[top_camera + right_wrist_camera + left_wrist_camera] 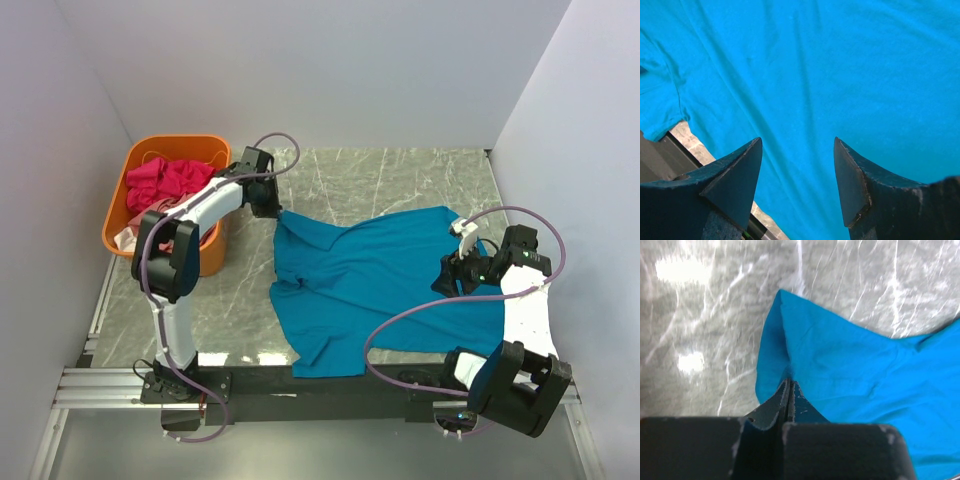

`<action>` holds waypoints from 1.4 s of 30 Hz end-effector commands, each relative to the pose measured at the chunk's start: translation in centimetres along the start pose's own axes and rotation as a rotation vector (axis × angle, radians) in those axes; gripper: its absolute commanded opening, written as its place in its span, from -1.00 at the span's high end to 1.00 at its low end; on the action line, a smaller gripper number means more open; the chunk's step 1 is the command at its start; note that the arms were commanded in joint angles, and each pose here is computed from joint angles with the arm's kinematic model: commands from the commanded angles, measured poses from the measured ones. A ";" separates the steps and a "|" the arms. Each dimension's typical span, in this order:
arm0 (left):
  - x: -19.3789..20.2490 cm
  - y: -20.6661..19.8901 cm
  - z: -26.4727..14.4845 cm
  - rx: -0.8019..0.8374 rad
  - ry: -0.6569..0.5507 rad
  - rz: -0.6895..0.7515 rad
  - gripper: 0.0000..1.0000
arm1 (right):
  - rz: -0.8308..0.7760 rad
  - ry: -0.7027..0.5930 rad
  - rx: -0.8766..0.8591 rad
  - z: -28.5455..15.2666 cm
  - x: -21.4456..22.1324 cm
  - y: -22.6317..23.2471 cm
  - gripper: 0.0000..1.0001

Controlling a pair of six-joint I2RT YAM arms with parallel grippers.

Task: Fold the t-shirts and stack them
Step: Flatten the tshirt out

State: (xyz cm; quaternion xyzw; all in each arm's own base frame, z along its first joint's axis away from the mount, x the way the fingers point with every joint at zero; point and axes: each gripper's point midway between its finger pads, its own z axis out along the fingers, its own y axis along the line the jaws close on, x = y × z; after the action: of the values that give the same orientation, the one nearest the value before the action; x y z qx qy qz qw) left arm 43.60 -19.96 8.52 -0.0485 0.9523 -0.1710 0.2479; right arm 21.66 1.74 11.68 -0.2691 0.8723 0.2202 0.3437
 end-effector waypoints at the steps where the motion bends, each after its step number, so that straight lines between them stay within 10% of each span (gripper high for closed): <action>1: -2.0 -0.2 0.5 0.009 -0.032 0.018 0.99 | -0.015 -0.024 -0.004 -0.3 -0.8 -0.1 -0.32; 14: -2.4 1.6 -0.4 -0.020 -0.047 -0.012 0.99 | -0.024 -0.039 0.041 -1.1 -3.1 -2.1 -0.32; 20: 1.7 3.0 -0.3 0.004 0.015 -0.079 0.21 | 0.018 -0.050 -0.002 -0.1 -2.7 -1.5 -0.32; 42: 3.2 3.2 3.6 0.027 0.116 -0.081 0.24 | 0.036 -0.052 -0.015 0.4 -2.1 -1.0 -0.32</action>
State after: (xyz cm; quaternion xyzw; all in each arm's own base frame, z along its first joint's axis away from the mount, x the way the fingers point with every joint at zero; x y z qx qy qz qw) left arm 41.49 -17.94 2.72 -0.0770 0.9632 -0.1850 0.1792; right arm 23.41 1.49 12.08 -0.2432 0.8753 0.2365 0.3447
